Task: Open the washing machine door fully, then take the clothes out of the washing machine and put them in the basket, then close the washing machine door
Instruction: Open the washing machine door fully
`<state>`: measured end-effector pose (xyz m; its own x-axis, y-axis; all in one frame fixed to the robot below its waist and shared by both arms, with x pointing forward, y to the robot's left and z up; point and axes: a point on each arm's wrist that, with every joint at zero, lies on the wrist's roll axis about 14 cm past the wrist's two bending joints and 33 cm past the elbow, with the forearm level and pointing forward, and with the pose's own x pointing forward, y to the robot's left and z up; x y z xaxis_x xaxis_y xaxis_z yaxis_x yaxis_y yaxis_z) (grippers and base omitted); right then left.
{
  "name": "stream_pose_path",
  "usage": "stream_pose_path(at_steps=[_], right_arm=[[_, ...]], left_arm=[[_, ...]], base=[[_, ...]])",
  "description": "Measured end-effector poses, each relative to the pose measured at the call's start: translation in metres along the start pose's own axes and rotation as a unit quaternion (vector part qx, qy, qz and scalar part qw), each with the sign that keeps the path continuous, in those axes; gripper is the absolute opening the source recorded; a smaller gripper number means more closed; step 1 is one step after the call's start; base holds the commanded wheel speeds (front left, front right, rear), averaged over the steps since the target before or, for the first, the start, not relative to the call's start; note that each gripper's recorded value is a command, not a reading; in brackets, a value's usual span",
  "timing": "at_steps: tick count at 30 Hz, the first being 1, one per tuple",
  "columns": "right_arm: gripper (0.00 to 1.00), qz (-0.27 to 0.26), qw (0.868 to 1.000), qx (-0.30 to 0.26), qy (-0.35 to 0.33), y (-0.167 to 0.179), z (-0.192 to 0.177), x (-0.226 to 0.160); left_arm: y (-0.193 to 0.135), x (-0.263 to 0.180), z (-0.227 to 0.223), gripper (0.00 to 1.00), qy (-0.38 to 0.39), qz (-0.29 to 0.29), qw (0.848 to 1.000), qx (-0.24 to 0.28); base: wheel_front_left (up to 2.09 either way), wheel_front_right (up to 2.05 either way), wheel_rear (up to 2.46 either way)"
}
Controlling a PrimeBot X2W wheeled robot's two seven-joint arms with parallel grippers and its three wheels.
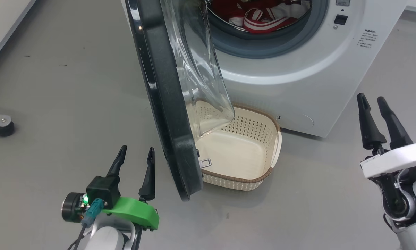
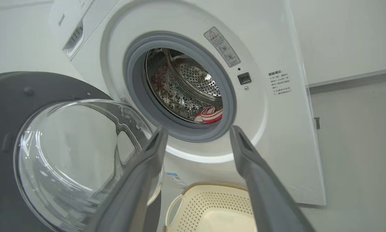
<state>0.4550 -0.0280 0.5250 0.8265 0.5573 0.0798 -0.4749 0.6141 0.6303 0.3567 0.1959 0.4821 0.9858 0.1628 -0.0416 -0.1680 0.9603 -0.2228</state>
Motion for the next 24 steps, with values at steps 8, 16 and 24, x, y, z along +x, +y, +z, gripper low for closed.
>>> stream_pose_path(at_steps=[8, 16, 24], right_arm=[[1.00, 0.007, 0.982, -0.183, -0.038, -0.008, 0.010, -0.012], [1.00, -0.032, 0.969, -0.244, 0.011, -0.021, -0.023, -0.026], [1.00, -0.039, 0.970, -0.236, 0.029, -0.012, -0.050, -0.030]], left_arm=[[0.000, 0.000, 0.001, 1.00, -0.002, 0.000, 1.000, -0.001], [0.002, -0.002, 0.002, 1.00, -0.003, 0.003, 1.000, -0.002], [0.005, -0.004, 0.000, 1.00, 0.000, 0.008, 1.000, -0.009]], base=[[0.00, 0.00, 0.00], [0.00, 0.00, 0.00], [0.00, 0.00, 0.00]])
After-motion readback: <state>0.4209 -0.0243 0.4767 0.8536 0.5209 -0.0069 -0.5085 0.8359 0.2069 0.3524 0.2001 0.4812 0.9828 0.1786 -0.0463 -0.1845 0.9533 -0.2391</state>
